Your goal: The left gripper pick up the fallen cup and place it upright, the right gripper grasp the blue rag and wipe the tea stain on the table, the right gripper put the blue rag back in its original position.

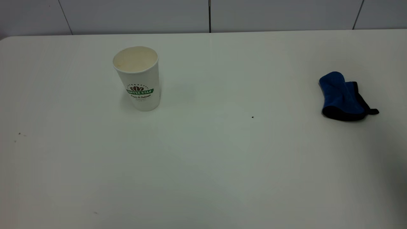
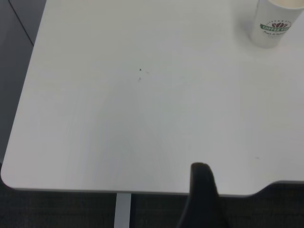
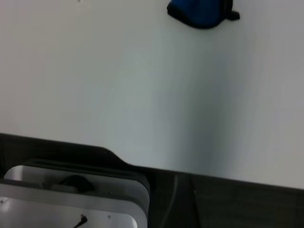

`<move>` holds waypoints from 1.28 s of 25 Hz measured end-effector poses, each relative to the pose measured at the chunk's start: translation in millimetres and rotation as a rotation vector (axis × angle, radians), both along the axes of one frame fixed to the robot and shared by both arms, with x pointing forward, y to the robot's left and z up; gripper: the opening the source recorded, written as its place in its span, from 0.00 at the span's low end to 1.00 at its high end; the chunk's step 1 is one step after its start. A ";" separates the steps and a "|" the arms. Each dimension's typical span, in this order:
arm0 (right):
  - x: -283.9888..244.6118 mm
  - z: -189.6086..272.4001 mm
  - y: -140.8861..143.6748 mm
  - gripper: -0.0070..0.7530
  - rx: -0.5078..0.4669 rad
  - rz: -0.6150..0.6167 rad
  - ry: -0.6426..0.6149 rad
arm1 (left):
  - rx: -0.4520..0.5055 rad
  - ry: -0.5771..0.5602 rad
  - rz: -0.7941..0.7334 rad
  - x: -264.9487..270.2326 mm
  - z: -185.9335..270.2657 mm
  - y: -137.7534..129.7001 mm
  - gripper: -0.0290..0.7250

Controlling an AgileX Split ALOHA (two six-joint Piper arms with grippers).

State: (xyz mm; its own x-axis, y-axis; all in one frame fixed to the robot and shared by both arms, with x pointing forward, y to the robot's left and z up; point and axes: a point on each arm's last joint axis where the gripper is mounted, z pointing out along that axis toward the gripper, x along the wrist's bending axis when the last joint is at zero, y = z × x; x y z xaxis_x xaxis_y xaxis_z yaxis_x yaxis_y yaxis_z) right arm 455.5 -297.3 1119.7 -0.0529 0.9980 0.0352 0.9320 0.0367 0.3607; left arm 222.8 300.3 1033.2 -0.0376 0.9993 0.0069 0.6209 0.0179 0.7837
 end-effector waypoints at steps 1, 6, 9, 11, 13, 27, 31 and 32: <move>-13.6 -3.1 0.2 0.94 0.001 -0.005 -0.001 | 0.000 0.000 0.000 0.0 0.0 0.0 0.79; -72.9 -23.1 2.0 0.92 0.015 -0.018 -0.015 | 0.000 0.000 0.000 0.0 0.0 0.0 0.79; -102.2 -34.2 3.9 0.91 0.030 -0.018 -0.052 | 0.000 0.000 0.000 0.0 0.0 0.0 0.79; -119.0 -40.5 4.4 0.91 0.033 -0.018 -0.096 | 0.000 0.000 0.000 0.0 0.0 0.0 0.79; -132.8 -49.8 4.6 0.90 0.032 -0.017 -0.119 | 0.000 0.000 0.000 0.0 0.0 0.0 0.79; -204.0 -79.6 5.4 0.88 0.005 0.010 -0.529 | 0.000 0.000 0.000 0.0 0.0 0.0 0.79; -218.4 -80.1 5.6 0.87 0.001 0.012 -0.629 | 0.000 0.000 0.000 0.0 0.0 0.0 0.79; -221.2 -80.2 5.5 0.87 -0.001 0.011 -0.648 | 0.000 0.000 0.000 0.0 0.0 0.0 0.79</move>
State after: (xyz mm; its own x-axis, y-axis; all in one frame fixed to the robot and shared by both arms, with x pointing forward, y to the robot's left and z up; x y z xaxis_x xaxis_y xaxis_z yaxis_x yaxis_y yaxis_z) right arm 234.3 -291.8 1039.6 -0.0738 0.9972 -0.0081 0.5247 0.0458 0.8500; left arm 222.8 300.3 1033.2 -0.0376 0.9993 0.0069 0.6209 0.0179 0.7837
